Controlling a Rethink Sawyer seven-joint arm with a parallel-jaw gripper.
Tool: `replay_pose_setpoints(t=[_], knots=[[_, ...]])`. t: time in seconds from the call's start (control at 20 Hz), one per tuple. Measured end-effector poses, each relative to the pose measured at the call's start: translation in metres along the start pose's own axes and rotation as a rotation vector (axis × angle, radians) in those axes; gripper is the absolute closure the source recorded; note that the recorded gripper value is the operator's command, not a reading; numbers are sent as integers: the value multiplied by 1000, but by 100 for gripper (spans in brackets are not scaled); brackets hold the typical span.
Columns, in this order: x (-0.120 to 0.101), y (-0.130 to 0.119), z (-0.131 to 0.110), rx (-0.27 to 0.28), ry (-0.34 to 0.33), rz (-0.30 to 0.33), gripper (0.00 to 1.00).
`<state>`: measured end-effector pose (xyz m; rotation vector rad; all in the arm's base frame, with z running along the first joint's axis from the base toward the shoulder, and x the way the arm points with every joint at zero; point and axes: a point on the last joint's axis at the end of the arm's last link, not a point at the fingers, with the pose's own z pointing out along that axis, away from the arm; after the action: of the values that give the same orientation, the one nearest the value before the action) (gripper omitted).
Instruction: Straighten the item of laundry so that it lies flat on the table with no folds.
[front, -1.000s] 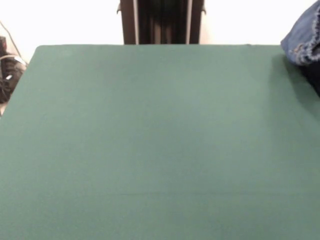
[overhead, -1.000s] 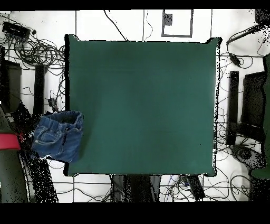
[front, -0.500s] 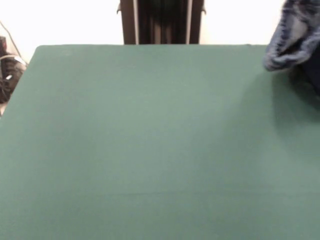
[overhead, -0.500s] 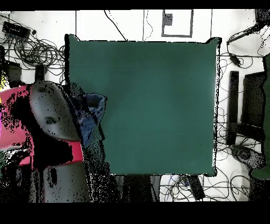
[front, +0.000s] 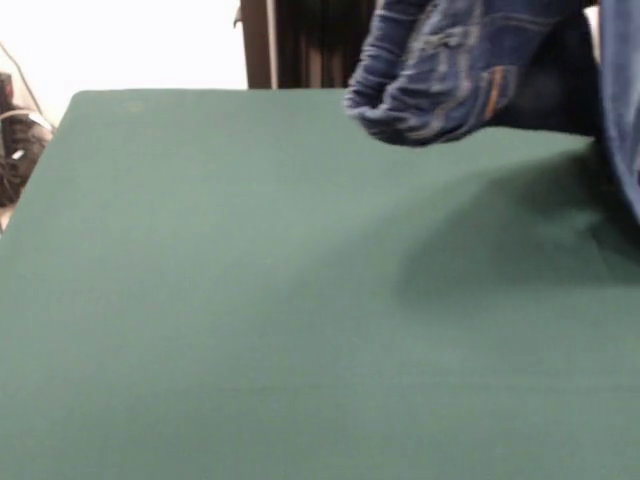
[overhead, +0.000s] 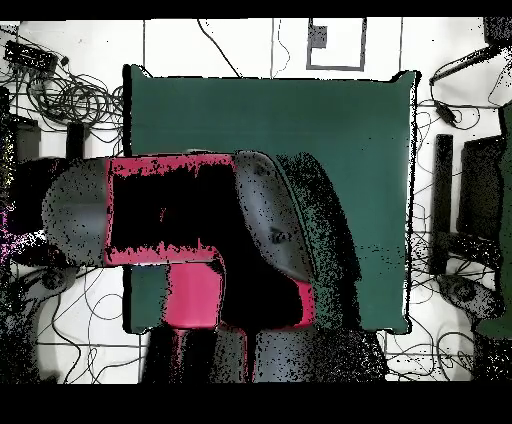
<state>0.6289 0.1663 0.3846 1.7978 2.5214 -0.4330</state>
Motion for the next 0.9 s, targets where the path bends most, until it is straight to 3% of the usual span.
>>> replay_pose_setpoints(t=[0.25,0.5,0.7,0.75,0.9], knots=[[-22,-4,18,-14,-47,12,100],[-36,0,41,-95,-82,-7,100],[-53,7,61,-155,-83,-60,100],[-61,10,72,-174,-81,-99,100],[-70,11,83,-184,-81,-149,100]])
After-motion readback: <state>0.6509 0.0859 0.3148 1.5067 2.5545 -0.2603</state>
